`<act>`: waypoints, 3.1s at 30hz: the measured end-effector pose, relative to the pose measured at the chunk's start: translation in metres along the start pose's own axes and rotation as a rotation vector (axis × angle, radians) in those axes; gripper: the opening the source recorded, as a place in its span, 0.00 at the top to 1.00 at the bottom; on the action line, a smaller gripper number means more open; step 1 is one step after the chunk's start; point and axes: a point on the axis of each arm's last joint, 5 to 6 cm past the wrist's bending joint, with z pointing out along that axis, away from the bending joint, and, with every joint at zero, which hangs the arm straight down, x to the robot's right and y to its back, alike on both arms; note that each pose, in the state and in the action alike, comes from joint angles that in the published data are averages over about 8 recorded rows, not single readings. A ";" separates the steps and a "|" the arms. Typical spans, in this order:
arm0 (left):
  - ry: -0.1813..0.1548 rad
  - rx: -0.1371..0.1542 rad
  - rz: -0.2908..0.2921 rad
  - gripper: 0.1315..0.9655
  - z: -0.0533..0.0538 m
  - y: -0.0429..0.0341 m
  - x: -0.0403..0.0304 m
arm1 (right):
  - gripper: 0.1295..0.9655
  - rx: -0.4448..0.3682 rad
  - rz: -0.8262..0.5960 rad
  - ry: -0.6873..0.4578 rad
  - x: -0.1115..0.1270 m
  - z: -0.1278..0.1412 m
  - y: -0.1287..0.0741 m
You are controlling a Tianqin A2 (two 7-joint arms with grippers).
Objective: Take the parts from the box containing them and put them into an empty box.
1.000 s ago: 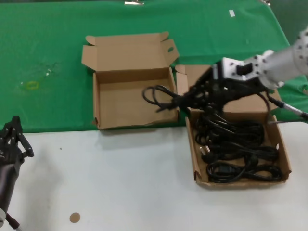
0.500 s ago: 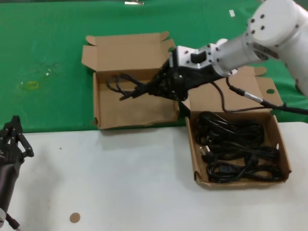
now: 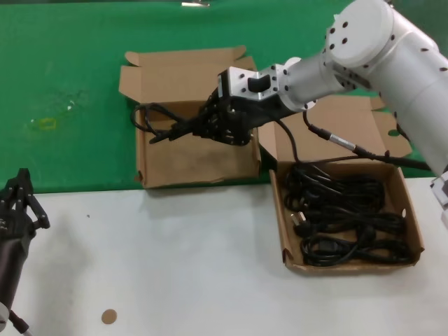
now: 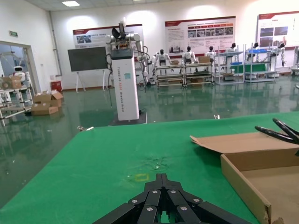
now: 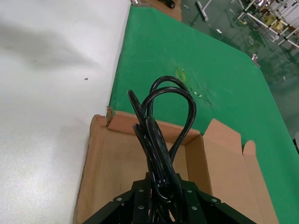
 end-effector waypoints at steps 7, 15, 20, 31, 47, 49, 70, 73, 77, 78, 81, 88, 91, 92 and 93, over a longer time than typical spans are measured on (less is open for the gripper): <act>0.000 0.000 0.000 0.99 0.000 0.0000 0.0000 | 0.87 -0.013 0.006 0.003 -0.003 0.007 0.002; 0.000 0.000 0.000 0.99 0.000 0.0000 0.0000 | 0.84 -0.034 0.012 0.008 -0.004 0.009 0.009; 0.000 0.000 0.000 0.99 0.000 0.0000 0.0000 | 0.80 -0.042 0.014 0.014 -0.002 0.011 0.012; 0.000 0.000 0.000 0.99 0.000 0.0000 0.0000 | 0.64 -0.037 0.011 0.026 0.002 0.011 0.010; 0.000 0.000 0.000 0.98 0.000 0.0000 0.0000 | 0.32 -0.006 0.032 0.051 -0.003 0.010 0.009; 0.000 0.000 0.000 0.97 0.000 0.0000 0.0000 | 0.27 0.007 0.046 0.065 -0.008 0.013 0.010; 0.000 0.000 0.000 0.61 0.000 0.0000 0.0000 | 0.00 0.165 0.328 0.297 -0.094 0.037 0.032; 0.000 0.000 0.000 0.52 0.000 0.0000 0.0000 | 0.00 0.180 0.375 0.334 -0.107 0.037 0.035; 0.000 0.000 0.000 0.52 0.000 0.0000 0.0000 | 0.00 0.198 0.439 0.385 -0.125 0.035 0.040; 0.000 0.000 0.000 0.49 0.000 0.0000 0.0000 | 0.00 0.201 0.455 0.398 -0.129 0.035 0.041; 0.000 0.000 0.000 0.40 0.000 0.0000 0.0000 | 0.00 0.211 0.503 0.437 -0.142 0.032 0.045; 0.000 0.000 0.000 0.22 0.000 0.0000 0.0000 | 0.00 0.224 0.614 0.528 -0.172 0.022 0.053; 0.000 0.000 0.000 0.16 0.000 0.0000 0.0000 | 0.00 0.227 0.662 0.568 -0.185 0.017 0.056; 0.000 0.000 0.000 0.14 0.000 0.0000 0.0000 | 0.00 0.227 0.678 0.581 -0.189 0.015 0.058; 0.000 0.000 0.000 0.12 0.000 0.0000 0.0000 | 0.00 0.227 0.693 0.595 -0.194 0.012 0.059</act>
